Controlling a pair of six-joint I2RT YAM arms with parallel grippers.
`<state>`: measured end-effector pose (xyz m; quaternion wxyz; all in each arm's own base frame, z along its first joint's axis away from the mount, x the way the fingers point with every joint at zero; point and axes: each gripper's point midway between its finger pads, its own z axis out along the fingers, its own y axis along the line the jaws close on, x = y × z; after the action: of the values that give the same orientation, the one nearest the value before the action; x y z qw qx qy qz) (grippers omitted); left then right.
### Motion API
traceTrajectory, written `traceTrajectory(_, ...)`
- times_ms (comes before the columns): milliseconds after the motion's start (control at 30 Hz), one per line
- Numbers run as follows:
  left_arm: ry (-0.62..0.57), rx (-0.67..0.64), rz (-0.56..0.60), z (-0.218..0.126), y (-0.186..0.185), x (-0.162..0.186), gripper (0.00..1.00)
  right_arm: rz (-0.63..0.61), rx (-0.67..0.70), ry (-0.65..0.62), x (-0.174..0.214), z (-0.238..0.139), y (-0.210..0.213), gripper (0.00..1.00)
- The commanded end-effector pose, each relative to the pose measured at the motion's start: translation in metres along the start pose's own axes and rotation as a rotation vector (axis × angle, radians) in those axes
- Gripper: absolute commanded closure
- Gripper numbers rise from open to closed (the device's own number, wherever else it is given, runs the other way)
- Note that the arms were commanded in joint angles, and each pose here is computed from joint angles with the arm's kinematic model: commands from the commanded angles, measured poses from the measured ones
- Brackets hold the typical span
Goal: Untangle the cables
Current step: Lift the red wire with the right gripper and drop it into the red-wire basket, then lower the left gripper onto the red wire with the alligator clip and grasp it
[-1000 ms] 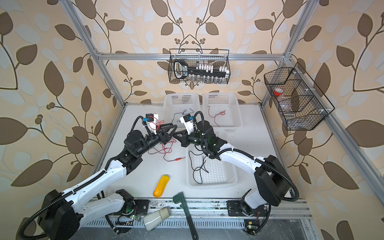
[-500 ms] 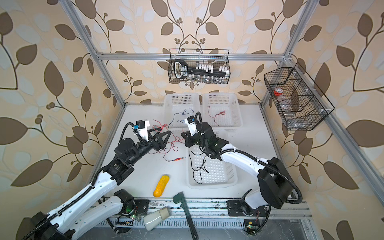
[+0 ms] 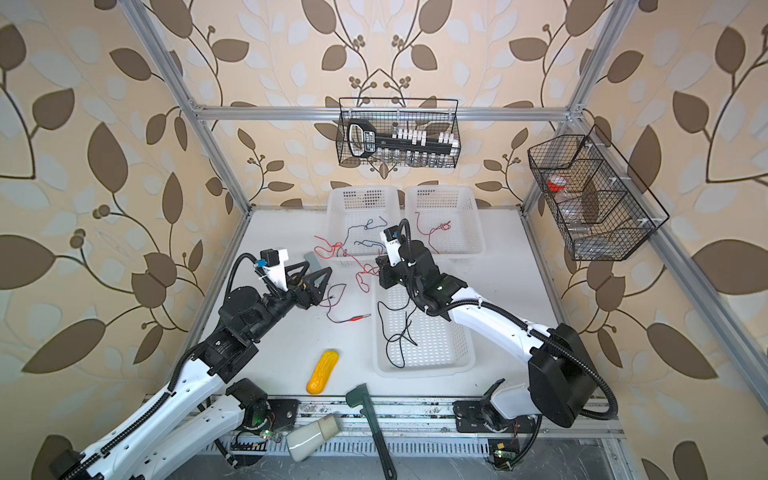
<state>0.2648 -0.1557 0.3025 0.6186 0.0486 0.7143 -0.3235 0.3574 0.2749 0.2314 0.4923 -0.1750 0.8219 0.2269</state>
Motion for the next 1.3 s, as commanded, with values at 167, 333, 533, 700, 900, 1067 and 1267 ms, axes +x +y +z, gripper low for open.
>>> traceTrajectory(167,-0.035,-0.062,0.047,-0.010,0.010,-0.008,0.12,0.003,0.113,-0.041,-0.019,-0.014,-0.034,1.00)
traceTrajectory(333,0.011,-0.103,0.049,-0.008,0.018,0.000,0.12,0.037,0.170,-0.043,-0.022,-0.019,-0.060,1.00)
traceTrajectory(533,0.180,-0.268,0.027,-0.002,0.049,0.034,0.11,0.152,0.306,-0.070,-0.036,-0.028,-0.133,1.00)
traceTrajectory(700,0.325,-0.428,-0.006,-0.001,0.076,0.062,0.11,0.212,0.437,-0.083,-0.042,-0.030,-0.194,1.00)
traceTrajectory(900,0.459,-0.552,-0.064,-0.008,0.095,0.093,0.08,0.267,0.501,-0.073,-0.038,-0.011,-0.248,1.00)
traceTrajectory(1067,0.512,-0.560,-0.088,-0.011,0.096,0.106,0.01,0.271,0.548,-0.035,-0.030,0.016,-0.277,1.00)
traceTrajectory(1267,0.530,-0.588,-0.103,-0.016,0.100,0.111,0.01,0.301,0.562,0.039,-0.011,0.045,-0.302,1.00)
